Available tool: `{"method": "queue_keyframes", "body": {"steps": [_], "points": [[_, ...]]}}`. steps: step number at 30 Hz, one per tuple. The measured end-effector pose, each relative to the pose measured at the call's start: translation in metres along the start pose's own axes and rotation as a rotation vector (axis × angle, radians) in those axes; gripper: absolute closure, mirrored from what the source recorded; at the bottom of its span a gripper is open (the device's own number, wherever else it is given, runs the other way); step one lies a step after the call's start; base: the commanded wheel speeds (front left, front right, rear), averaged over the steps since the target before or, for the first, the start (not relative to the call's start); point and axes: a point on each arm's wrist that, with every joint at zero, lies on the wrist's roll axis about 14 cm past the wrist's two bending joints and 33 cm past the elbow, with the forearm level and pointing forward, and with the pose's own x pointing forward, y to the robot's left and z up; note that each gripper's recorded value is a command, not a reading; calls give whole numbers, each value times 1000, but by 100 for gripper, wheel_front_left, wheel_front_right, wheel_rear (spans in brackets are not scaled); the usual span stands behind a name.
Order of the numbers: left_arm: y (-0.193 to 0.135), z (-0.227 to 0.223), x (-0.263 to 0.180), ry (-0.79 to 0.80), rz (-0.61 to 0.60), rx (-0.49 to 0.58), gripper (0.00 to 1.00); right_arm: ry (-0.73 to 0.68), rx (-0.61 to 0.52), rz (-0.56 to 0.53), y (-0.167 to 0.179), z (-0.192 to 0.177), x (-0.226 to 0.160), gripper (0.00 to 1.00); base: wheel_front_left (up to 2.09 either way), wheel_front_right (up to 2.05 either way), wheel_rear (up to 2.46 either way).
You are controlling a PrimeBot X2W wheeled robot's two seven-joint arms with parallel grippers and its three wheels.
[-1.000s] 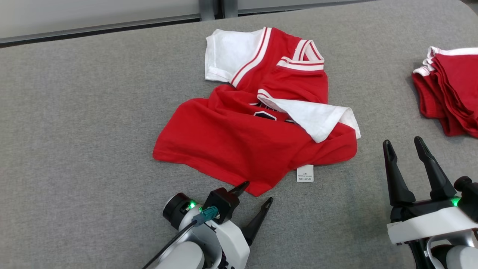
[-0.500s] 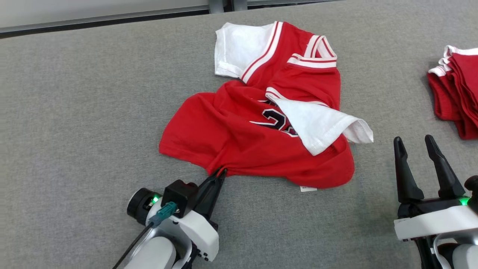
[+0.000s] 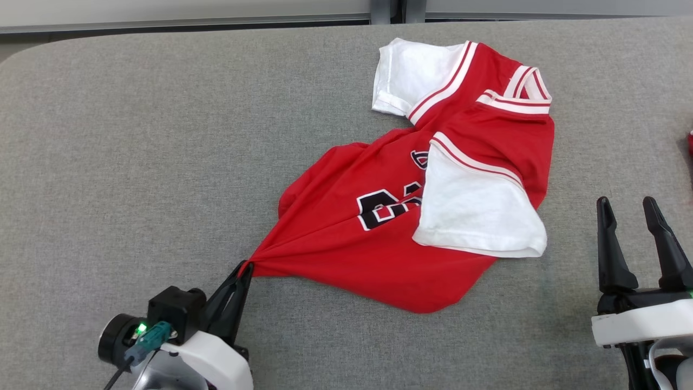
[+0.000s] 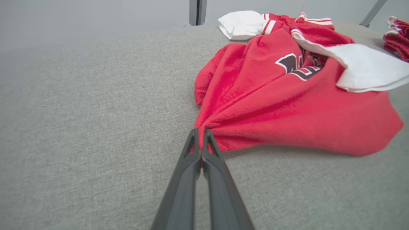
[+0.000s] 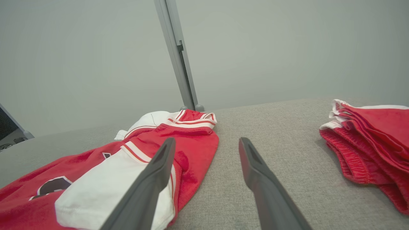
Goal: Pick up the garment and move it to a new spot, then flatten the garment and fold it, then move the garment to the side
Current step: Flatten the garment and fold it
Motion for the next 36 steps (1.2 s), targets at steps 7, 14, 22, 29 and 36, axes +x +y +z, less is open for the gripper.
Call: {"method": "queue_keyframes", "body": {"steps": [7, 14, 22, 29, 36], "points": [[24, -14, -9, 82, 67, -54, 66, 7, 10, -5, -1, -2, 0, 0, 0, 0, 0], [20, 13, 14, -59, 67, -99, 0, 2, 8, 2, 3, 2, -4, 0, 0, 0, 0], [18, 75, 18, -330, 74, -80, 0, -24, -22, 31, 11, 16, -10, 0, 0, 0, 0], [40, 109, 1, -471, 161, -23, 0, -34, -40, 51, 18, 25, -21, 0, 0, 0, 0], [42, 94, -21, -447, 179, -10, 0, -23, -55, 63, 22, 27, -34, 0, 0, 0, 0]]}}
